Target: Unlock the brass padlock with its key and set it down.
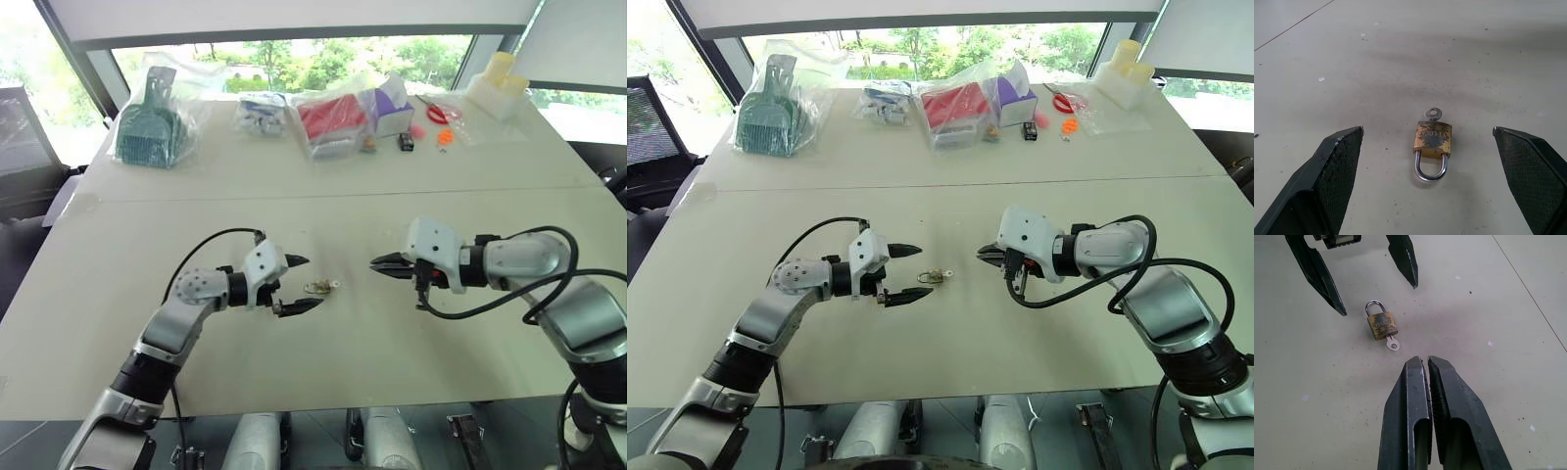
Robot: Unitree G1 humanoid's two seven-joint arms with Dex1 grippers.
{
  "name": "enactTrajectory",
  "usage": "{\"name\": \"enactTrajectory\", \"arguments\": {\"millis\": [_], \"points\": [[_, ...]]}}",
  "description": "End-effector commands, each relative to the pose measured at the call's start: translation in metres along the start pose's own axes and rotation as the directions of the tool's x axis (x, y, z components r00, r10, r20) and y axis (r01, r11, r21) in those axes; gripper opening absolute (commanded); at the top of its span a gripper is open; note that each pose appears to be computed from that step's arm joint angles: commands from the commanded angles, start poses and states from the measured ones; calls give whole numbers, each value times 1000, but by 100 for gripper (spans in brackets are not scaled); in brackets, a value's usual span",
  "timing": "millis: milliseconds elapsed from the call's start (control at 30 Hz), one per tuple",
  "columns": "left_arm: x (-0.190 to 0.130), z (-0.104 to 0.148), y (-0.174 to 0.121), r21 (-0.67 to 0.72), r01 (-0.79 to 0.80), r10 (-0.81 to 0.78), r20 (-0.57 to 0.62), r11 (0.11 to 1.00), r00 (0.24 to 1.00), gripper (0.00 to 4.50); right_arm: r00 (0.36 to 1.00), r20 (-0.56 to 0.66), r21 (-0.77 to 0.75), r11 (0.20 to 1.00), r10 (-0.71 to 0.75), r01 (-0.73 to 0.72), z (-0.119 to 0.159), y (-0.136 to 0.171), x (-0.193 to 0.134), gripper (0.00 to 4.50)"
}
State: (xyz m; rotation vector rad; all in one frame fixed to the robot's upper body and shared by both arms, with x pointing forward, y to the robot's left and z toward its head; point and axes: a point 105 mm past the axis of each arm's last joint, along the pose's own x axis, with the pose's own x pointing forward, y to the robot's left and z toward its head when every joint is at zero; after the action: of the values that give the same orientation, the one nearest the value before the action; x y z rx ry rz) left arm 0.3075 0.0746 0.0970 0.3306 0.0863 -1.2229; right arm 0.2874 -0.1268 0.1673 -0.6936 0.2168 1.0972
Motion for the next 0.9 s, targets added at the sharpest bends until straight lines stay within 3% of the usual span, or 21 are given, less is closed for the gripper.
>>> {"name": "enactTrajectory", "arguments": {"millis": [33,400,433,667,900], "points": [[9,2,2,55,27,-27,8,998,1000,447,1000,18,-42,999,-16,17,8,1,-2,15],[22,-18,-1,138,147,-139,-67,980,988,447,999,10,-39,999,-37,37,7,5,-4,15],[23,-20,0,147,154,-144,-78,977,987,387,999,10,-38,998,-39,40,7,5,-4,15],[24,-25,6,152,166,-152,-96,974,984,86,999,10,-41,998,-46,46,7,6,-3,15],[11,-24,15,151,158,-139,-128,976,982,74,996,51,-99,992,-72,77,16,2,6,15]]}}
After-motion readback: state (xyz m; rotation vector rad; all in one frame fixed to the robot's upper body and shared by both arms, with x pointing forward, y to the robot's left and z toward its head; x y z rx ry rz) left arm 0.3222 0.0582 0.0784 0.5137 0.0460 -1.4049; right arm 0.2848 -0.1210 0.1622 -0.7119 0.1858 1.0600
